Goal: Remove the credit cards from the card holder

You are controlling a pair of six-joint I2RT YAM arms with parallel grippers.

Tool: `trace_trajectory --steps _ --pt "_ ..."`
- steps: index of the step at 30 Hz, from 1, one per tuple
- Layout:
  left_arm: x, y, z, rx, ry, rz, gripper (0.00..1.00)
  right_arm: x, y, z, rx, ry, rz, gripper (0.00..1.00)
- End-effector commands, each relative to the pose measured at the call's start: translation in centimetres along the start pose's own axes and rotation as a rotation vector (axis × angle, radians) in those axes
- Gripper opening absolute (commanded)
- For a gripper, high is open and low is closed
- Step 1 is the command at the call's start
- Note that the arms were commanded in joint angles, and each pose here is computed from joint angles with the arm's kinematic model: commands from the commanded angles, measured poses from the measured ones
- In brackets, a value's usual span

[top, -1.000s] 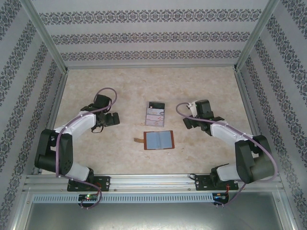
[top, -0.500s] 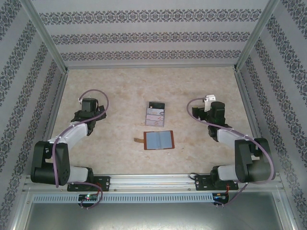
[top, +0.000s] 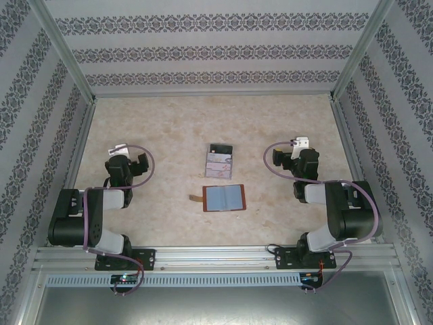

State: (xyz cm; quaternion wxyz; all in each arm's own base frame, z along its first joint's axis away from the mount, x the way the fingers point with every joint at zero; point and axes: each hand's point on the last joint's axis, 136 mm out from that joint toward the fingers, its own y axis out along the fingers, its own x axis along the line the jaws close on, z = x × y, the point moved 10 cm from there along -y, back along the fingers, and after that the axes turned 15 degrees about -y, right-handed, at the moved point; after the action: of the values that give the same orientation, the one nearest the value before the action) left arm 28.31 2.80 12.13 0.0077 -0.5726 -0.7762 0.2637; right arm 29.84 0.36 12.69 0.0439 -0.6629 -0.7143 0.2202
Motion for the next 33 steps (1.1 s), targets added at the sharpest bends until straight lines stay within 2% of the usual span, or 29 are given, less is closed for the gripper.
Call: trace_trajectory --steps 1,5,7,9,13,18,22,24,33 --pt "-1.1 0.3 -1.7 -0.076 0.026 0.105 1.0 -0.4 0.0 -0.9 -0.059 0.024 0.008 0.98" --pt "-1.3 0.5 -0.7 -0.07 0.058 0.181 1.0 -0.5 0.0 -0.9 -0.056 0.027 0.018 0.98" --pt "-1.1 0.8 0.1 -0.114 0.058 0.207 1.0 -0.5 0.0 -0.9 -0.056 0.027 0.018 0.98" --pt "-0.9 0.7 0.0 -0.074 0.048 0.151 1.0 -0.5 0.0 -0.9 -0.055 0.027 0.02 0.98" --pt "-1.4 0.8 0.1 -0.093 0.072 0.123 1.0 -0.5 0.0 -1.0 -0.056 0.028 0.02 0.98" --pt "-1.8 0.6 0.4 -0.095 0.099 0.2 1.0 -0.4 0.0 -1.0 -0.054 0.019 0.026 0.98" --pt "-2.5 1.6 0.0 -0.025 0.126 0.225 1.0 -0.3 0.0 -1.0 -0.051 0.013 0.035 0.98" --pt "-2.7 1.7 0.1 0.002 0.14 0.226 1.0 -0.2 0.0 -1.0 -0.052 0.009 0.037 0.98" --pt "-2.9 1.7 0.2 -0.007 0.154 0.214 1.0 -0.1 0.0 -1.1 -0.051 0.005 0.04 0.98"
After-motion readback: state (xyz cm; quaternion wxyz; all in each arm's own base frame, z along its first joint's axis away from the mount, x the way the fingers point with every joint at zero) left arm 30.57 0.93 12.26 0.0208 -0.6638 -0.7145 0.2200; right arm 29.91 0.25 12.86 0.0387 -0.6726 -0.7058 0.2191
